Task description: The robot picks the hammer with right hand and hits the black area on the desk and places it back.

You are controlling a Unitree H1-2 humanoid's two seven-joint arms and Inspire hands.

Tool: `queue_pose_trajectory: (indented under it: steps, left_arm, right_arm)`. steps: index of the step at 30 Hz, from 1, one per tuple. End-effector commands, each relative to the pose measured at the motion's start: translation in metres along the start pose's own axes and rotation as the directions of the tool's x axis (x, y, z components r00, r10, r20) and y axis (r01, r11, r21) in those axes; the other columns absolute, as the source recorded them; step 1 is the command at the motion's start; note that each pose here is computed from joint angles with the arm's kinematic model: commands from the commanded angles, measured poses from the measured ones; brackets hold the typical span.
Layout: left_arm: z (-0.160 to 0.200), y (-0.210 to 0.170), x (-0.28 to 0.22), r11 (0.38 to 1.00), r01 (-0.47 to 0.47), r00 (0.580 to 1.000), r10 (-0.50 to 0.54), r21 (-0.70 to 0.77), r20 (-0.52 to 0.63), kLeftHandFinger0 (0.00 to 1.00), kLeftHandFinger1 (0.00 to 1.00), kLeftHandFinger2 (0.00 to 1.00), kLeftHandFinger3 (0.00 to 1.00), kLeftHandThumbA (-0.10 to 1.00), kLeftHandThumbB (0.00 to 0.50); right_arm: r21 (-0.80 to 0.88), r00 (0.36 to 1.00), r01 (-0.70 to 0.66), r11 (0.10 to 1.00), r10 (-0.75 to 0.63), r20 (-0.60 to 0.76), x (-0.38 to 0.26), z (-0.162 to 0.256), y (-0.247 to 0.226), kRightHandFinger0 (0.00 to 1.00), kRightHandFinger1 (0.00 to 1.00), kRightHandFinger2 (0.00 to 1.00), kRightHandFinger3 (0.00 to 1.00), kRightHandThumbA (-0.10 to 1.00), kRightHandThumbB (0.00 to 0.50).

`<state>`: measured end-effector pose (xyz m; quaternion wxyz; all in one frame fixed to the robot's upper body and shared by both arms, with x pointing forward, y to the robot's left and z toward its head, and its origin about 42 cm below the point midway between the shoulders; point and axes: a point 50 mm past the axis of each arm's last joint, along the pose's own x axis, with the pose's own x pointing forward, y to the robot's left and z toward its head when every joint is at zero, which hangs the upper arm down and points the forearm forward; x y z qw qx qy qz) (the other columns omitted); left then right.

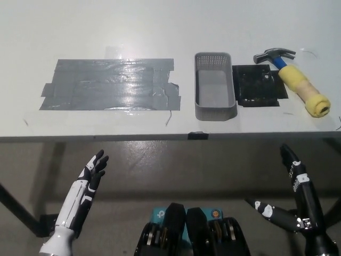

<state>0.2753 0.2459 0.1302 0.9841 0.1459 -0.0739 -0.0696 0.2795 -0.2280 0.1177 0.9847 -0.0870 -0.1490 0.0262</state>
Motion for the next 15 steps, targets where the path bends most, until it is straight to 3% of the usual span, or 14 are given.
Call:
queue_pose_trajectory:
  steps: [1,4,15]
  left_arm:
    - [0.01,0.0079,0.0,1.0,-0.009,0.999,0.008,0.022,0.054,1.0,1.0,1.0,1.0,1.0,0.105]
    - [0.0079,0.0107,0.0006,1.0,-0.015,0.999,0.014,0.017,0.052,1.0,1.0,1.0,1.0,1.0,0.124]
    - [0.0022,0.0135,-0.0064,1.0,-0.023,0.999,0.023,0.0,0.024,1.0,1.0,1.0,1.0,1.0,0.116]
  right_arm:
    - [0.028,0.997,0.013,1.0,-0.015,0.079,0.0015,0.0066,-0.004,1.0,1.0,1.0,1.0,1.0,0.169]
    - [0.023,0.998,0.004,1.0,-0.005,0.063,0.0001,0.0048,-0.0017,1.0,1.0,1.0,1.0,1.0,0.166]
    - [0.005,0.999,-0.01,1.0,0.01,0.034,-0.0051,0.0033,0.0033,1.0,1.0,1.0,1.0,1.0,0.19]
